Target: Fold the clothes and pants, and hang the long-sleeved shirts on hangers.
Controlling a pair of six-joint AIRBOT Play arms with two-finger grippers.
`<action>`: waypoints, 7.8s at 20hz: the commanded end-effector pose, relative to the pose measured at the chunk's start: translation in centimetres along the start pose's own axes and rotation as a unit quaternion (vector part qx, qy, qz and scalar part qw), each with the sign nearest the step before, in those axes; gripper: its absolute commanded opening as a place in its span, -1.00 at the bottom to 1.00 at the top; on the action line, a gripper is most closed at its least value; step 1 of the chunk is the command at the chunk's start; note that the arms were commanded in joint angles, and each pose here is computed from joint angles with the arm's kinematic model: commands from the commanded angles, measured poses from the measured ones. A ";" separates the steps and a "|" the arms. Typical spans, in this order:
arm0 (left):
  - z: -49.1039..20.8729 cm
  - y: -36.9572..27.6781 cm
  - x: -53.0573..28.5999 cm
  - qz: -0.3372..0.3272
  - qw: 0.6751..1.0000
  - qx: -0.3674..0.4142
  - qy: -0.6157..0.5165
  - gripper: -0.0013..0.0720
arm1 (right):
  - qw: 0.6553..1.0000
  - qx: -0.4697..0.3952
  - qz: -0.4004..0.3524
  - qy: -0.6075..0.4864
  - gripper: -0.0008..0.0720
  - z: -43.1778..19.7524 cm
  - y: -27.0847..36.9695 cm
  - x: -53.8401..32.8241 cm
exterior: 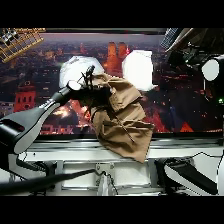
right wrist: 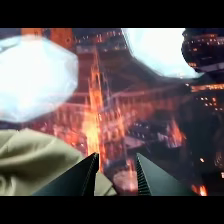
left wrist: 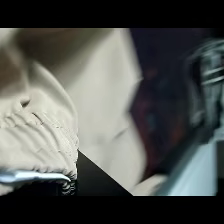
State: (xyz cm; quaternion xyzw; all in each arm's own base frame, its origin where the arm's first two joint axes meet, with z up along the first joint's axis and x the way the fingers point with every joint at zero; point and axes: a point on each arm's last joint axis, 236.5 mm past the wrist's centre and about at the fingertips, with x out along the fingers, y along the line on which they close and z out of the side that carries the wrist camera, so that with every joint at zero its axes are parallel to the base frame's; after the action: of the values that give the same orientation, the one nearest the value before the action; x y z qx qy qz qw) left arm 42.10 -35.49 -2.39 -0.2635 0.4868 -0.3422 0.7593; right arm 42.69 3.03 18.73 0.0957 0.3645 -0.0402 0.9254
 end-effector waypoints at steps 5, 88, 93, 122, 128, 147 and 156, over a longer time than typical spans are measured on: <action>15.5 -13.1 -17.0 -0.074 0.961 0.125 -0.236 -0.93 | 0.997 -0.033 -0.014 0.063 -0.69 -6.0 -1.6 0.4; 17.9 -9.3 -45.1 0.313 0.809 0.275 -0.414 -0.93 | 0.874 -0.306 0.132 0.354 -0.91 -40.6 5.6 -5.9; 13.7 -14.9 -50.9 0.296 0.782 0.294 -0.462 -0.93 | 0.983 -0.148 0.049 0.099 -0.91 -22.4 1.9 -9.1; 17.7 25.5 -43.2 0.530 0.804 -0.018 -0.269 0.46 | 0.997 0.031 0.045 0.063 0.24 -2.2 -0.1 11.8; 5.7 33.6 -51.2 0.581 0.760 -0.230 -0.180 0.12 | 0.984 -0.043 0.054 0.163 0.24 -8.7 2.1 11.4; 8.1 44.3 -41.6 0.330 0.819 -0.344 -0.320 0.12 | 0.975 -0.066 0.096 0.190 0.13 -13.4 8.4 9.1; 9.7 43.6 -45.3 0.344 0.813 -0.304 -0.357 -0.93 | 0.970 -0.085 0.057 0.221 -0.03 -15.3 5.4 5.5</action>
State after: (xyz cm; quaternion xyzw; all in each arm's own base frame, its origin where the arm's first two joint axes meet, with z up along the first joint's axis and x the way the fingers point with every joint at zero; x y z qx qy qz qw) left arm 49.72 25.99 -7.18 -0.4120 0.3390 0.2186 0.8170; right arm 39.50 12.93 4.63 0.0656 0.5430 0.0809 0.8333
